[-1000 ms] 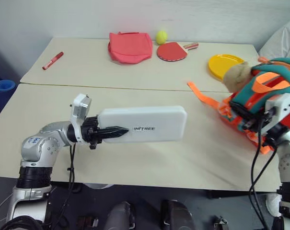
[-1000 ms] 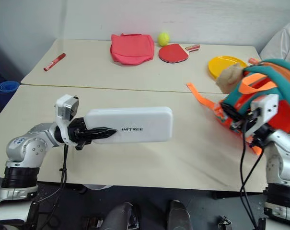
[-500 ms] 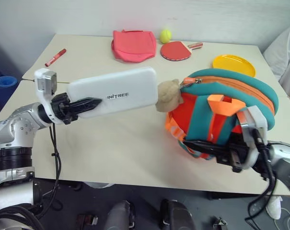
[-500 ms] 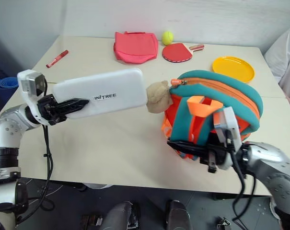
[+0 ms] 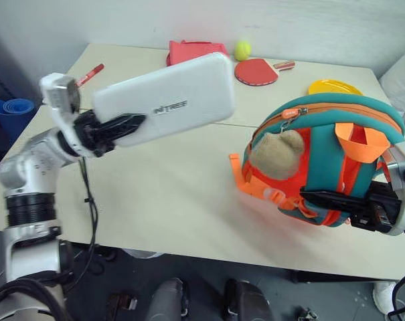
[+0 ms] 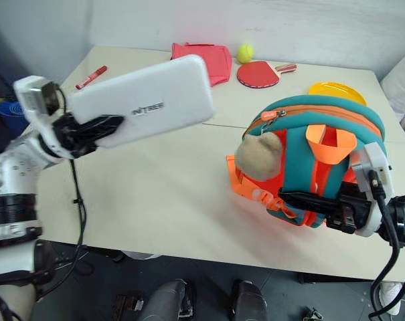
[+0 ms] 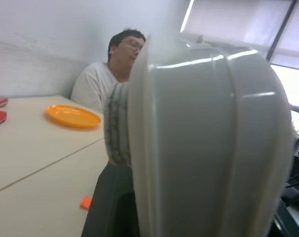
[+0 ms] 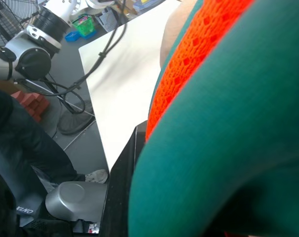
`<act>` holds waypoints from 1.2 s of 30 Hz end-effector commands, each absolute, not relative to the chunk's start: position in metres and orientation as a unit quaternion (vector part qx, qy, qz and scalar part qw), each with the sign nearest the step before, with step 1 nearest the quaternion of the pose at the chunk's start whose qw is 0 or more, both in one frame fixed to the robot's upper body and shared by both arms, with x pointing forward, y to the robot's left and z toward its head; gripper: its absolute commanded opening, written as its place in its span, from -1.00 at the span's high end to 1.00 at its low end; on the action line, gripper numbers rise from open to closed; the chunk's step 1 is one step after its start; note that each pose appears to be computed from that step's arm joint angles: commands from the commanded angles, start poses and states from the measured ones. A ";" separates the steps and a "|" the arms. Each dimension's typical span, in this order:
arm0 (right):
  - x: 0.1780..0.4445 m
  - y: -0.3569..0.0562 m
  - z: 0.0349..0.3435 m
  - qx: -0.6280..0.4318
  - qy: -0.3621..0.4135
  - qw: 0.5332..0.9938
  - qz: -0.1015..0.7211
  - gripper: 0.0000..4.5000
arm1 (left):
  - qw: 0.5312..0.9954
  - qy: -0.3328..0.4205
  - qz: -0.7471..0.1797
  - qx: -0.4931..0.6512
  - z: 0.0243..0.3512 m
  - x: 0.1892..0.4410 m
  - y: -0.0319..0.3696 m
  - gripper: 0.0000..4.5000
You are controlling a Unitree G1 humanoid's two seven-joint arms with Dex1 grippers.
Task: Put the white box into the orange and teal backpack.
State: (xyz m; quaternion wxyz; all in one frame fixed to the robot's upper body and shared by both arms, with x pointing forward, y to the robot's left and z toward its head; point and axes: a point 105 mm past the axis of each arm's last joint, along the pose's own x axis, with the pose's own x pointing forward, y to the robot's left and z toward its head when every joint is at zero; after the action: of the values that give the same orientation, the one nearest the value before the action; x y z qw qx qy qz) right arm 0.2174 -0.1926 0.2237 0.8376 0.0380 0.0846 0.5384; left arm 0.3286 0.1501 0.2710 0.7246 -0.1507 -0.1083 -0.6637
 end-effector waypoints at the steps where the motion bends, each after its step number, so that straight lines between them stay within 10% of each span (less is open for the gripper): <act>1: 0.218 -0.189 0.227 0.032 0.082 0.831 0.549 0.99 | 0.722 -0.125 -0.670 -0.116 0.270 0.341 0.127 0.45; 16: 0.215 -0.185 0.224 0.033 0.080 0.834 0.545 0.99 | 0.709 -0.135 -0.692 -0.014 0.261 0.360 0.082 0.45; 25: 0.218 -0.180 0.225 0.034 0.074 0.835 0.545 0.99 | 0.679 -0.019 -0.693 0.244 0.233 0.363 0.053 0.45; 36: 0.218 -0.173 0.222 0.037 0.075 0.829 0.552 0.99 | 0.623 -0.046 -0.758 0.188 0.253 0.338 -0.064 0.45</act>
State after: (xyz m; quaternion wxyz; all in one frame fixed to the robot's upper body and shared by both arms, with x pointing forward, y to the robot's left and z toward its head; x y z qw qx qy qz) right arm 0.2219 -0.1792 0.2148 0.8358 0.0458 0.0914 0.5394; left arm 0.3460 -0.0483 0.2401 0.6399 0.1817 -0.0199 -0.7464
